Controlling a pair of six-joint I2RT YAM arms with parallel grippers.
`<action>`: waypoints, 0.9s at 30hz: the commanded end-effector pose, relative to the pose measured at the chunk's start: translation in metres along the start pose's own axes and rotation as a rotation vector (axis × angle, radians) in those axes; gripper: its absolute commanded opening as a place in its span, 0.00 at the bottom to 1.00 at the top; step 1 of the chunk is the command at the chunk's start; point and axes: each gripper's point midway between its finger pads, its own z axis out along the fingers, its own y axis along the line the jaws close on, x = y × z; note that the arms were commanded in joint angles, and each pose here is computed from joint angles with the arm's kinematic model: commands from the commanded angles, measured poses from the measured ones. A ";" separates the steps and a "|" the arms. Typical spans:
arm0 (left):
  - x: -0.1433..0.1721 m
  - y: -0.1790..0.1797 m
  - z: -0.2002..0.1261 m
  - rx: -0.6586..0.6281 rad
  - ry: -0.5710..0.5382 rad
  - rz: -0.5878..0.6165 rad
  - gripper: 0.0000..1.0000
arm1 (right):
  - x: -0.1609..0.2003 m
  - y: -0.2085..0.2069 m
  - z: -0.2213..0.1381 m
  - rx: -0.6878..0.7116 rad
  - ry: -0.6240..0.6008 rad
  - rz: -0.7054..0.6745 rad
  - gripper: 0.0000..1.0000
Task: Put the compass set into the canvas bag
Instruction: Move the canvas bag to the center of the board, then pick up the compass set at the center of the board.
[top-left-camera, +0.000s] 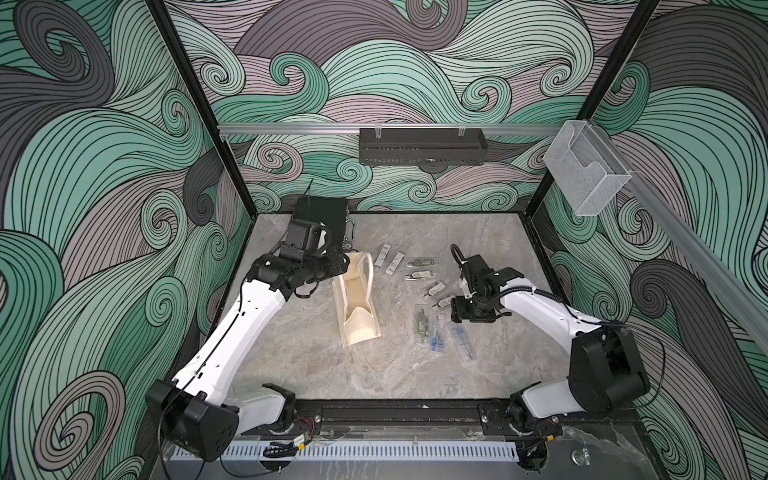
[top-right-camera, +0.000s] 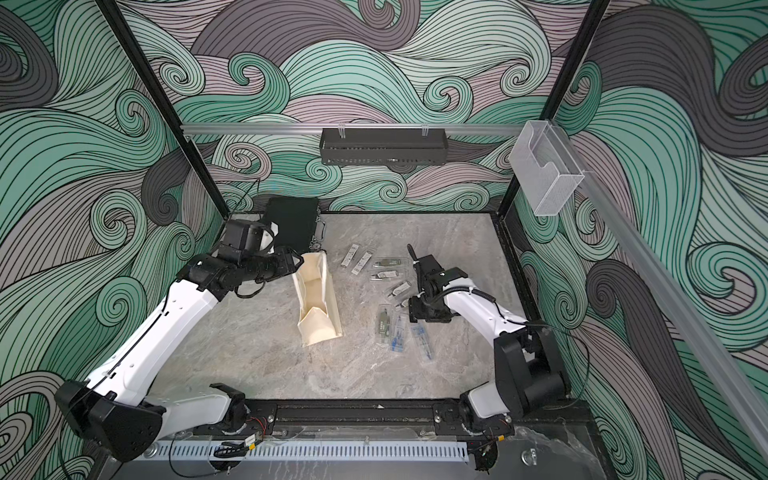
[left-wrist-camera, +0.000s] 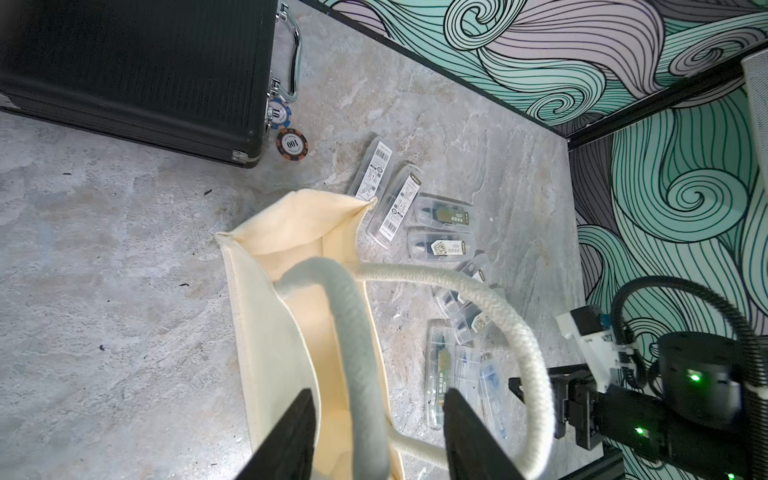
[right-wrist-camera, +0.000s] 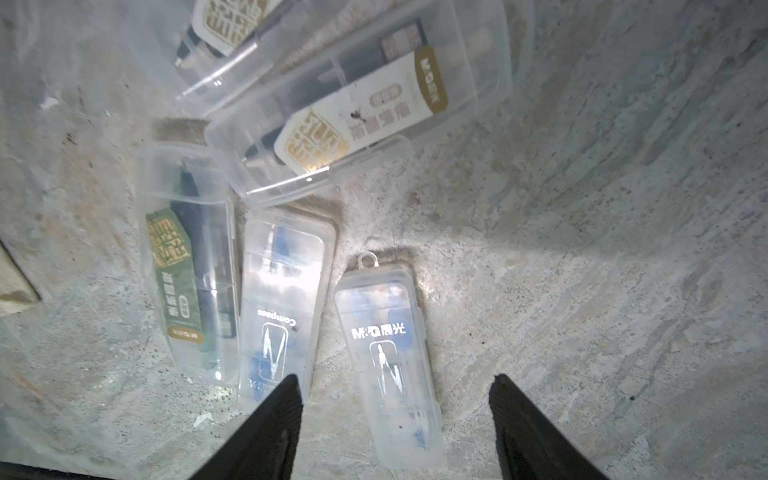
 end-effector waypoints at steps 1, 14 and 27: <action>-0.013 0.000 -0.022 -0.024 -0.055 0.043 0.54 | 0.016 -0.007 0.007 0.066 0.057 0.017 0.72; -0.026 0.028 -0.048 -0.049 -0.099 -0.007 0.59 | 0.046 -0.006 0.036 0.094 0.168 0.043 0.72; -0.018 0.043 -0.043 -0.070 -0.082 -0.042 0.59 | 0.054 -0.007 0.051 0.101 0.195 0.052 0.70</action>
